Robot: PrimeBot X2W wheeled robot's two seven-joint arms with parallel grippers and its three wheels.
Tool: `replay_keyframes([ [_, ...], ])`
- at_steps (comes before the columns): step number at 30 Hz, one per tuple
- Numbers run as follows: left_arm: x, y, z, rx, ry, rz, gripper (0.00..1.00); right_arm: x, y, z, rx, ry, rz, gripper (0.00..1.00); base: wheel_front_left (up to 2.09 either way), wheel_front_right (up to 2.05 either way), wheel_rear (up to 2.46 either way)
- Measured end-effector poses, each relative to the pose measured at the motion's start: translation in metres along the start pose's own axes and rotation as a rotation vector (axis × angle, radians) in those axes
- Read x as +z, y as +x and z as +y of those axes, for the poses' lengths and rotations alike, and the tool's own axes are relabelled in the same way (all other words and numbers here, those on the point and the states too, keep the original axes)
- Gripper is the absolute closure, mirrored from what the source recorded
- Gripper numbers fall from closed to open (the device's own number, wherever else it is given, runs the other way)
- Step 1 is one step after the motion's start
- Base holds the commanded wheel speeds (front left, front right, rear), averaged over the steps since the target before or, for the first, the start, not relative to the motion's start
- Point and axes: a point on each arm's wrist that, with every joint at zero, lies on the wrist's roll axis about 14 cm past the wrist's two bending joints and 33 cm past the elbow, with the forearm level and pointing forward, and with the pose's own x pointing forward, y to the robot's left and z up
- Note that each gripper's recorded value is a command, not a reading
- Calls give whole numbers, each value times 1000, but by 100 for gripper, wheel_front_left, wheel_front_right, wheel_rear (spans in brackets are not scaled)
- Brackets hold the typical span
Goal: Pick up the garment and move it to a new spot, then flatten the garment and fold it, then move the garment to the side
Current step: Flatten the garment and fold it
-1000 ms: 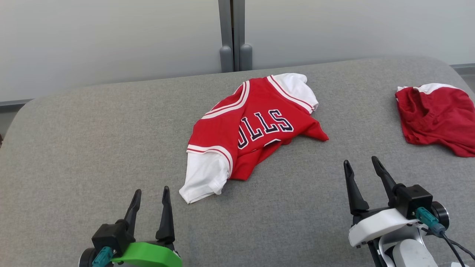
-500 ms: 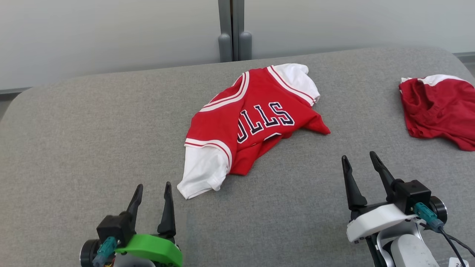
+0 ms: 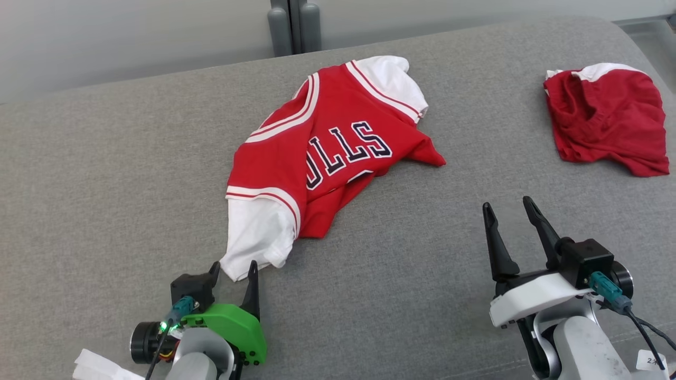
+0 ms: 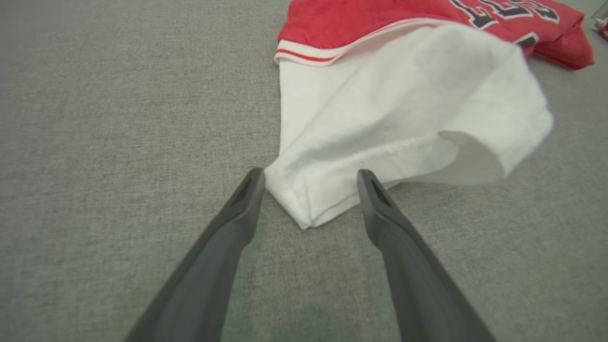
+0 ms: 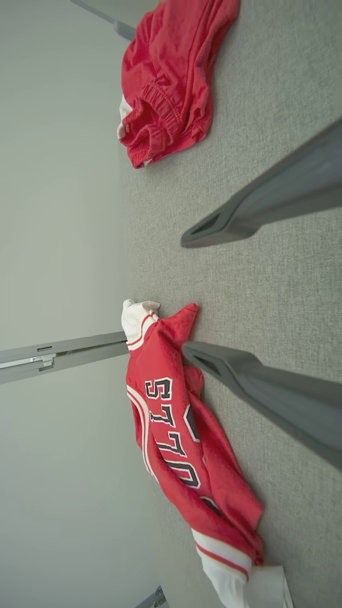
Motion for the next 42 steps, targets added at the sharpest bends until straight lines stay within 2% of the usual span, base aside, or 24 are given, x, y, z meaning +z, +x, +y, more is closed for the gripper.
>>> replay_keyframes([
  [1,-1,2,-1,-3,0,5,64,-1,0,-2,-6,-1,2,0,0,0,0],
  [2,-3,5,-1,-6,-1,7,100,-2,-1,-5,-14,0,6,0,0,0,0],
  [6,-4,11,-1,-9,-4,-6,100,-5,-3,-12,-36,-1,16,0,0,0,0],
  [12,26,8,16,38,-18,-119,100,-1,-1,-5,-15,3,4,0,0,0,0],
  [22,75,-16,117,305,0,-255,100,2,-1,9,25,6,-6,0,0,0,0],
  [28,57,-28,145,392,-20,-209,100,-3,-7,3,5,4,12,0,0,0,0],
  [33,34,-36,144,401,-38,-158,100,-4,-7,1,1,3,14,0,0,0,0],
  [34,32,-37,142,397,-42,-154,42,-4,-7,2,2,3,15,0,0,0,0],
  [35,31,-37,141,394,-45,-153,0,-5,-7,3,5,3,16,0,0,0,0],
  [38,36,-39,135,382,-60,-180,0,-5,-6,6,15,3,18,0,0,0,0],
  [42,69,-44,128,357,-54,-291,0,-7,-3,13,35,-1,22,0,0,0,0],
])
